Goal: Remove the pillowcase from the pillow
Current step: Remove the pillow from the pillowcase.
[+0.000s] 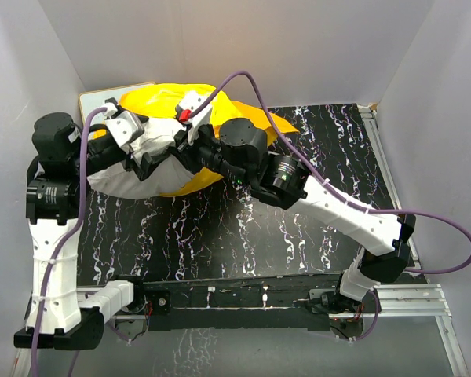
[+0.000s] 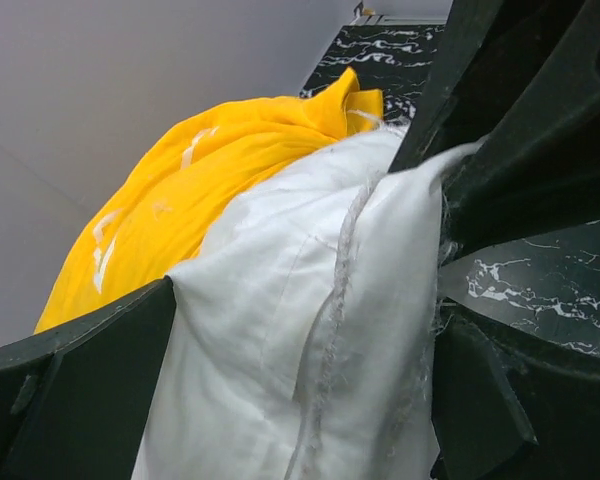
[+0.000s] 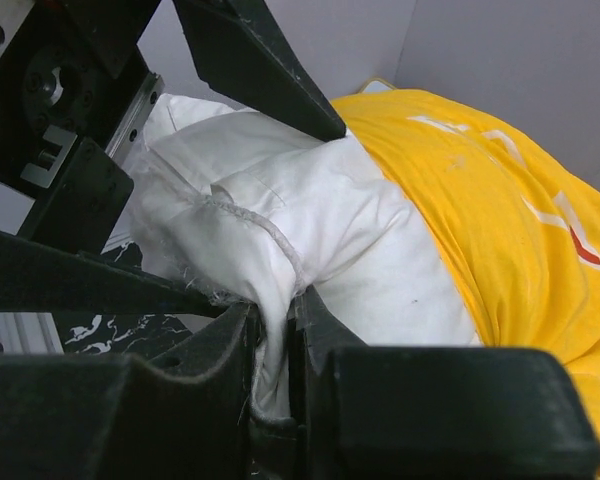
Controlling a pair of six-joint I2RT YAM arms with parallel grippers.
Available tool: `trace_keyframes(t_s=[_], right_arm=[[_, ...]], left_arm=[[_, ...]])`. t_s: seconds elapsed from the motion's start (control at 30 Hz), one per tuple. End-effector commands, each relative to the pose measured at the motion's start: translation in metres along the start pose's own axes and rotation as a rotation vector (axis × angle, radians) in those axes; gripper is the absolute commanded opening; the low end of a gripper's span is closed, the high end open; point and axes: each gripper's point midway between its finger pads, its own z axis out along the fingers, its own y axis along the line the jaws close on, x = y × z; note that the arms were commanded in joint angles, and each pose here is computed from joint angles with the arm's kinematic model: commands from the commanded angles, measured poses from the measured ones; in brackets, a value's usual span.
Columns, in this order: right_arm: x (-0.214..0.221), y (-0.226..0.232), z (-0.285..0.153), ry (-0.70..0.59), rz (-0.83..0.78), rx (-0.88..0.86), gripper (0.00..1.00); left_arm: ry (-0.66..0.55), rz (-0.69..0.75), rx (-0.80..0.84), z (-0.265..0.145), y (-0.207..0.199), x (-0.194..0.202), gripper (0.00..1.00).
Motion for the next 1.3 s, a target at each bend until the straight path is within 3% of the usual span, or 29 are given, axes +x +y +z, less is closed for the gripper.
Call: trace_keyframes(t_s=[0.0, 0.1, 0.23, 0.37, 0.4, 0.43, 0.47, 0.5, 0.57, 0.67, 0.77, 0.87, 1.0, 1.13, 1.27], right_arm=[[-0.147, 0.015, -0.058, -0.416, 0.126, -0.098, 0.08], [-0.152, 0.018, -0.058, -0.414, 0.128, -0.097, 0.08], [-0.148, 0.013, -0.057, -0.411, 0.136, -0.059, 0.08], [-0.145, 0.022, -0.052, -0.409, 0.160, -0.106, 0.08], [-0.145, 0.026, -0.051, -0.409, 0.161, -0.122, 0.08], [-0.144, 0.029, -0.049, -0.403, 0.167, -0.136, 0.08], [-0.144, 0.030, -0.048, -0.400, 0.170, -0.141, 0.08], [-0.145, 0.029, -0.048, -0.400, 0.172, -0.137, 0.08], [-0.146, 0.018, -0.050, -0.407, 0.185, -0.082, 0.12], [-0.139, -0.012, -0.051, -0.396, 0.200, 0.035, 0.53], [-0.118, -0.052, -0.045, -0.336, 0.258, 0.122, 0.76], [-0.085, -0.086, -0.035, -0.254, 0.324, 0.130, 0.80], [-0.032, -0.097, -0.011, -0.083, 0.312, 0.145, 0.84], [0.015, -0.097, 0.005, 0.049, 0.308, 0.114, 0.92], [0.055, -0.082, 0.014, 0.147, 0.301, 0.033, 0.94]], left_arm=[[-0.015, -0.040, 0.154, 0.007, -0.015, -0.006, 0.96], [-0.018, -0.192, 0.343, 0.003, -0.053, -0.001, 0.88], [0.016, -0.294, 0.420, -0.001, -0.075, 0.015, 0.71], [0.045, -0.292, 0.451, -0.003, -0.089, 0.034, 0.71], [0.051, -0.288, 0.448, -0.002, -0.090, 0.040, 0.63], [0.052, -0.271, 0.437, 0.000, -0.089, 0.045, 0.45], [0.054, -0.244, 0.418, 0.002, -0.086, 0.050, 0.15], [0.055, -0.211, 0.383, 0.005, -0.081, 0.054, 0.00], [0.021, -0.117, 0.295, 0.005, -0.067, 0.047, 0.00], [-0.042, 0.012, 0.270, 0.000, -0.062, 0.028, 0.00], [-0.061, 0.045, 0.336, -0.009, -0.075, 0.018, 0.00], [-0.066, 0.099, 0.399, -0.020, -0.093, 0.020, 0.00], [-0.057, 0.197, 0.428, -0.029, -0.109, 0.034, 0.00], [-0.047, 0.309, 0.445, -0.036, -0.117, 0.043, 0.00], [-0.039, 0.370, 0.451, -0.039, -0.121, 0.048, 0.00]])
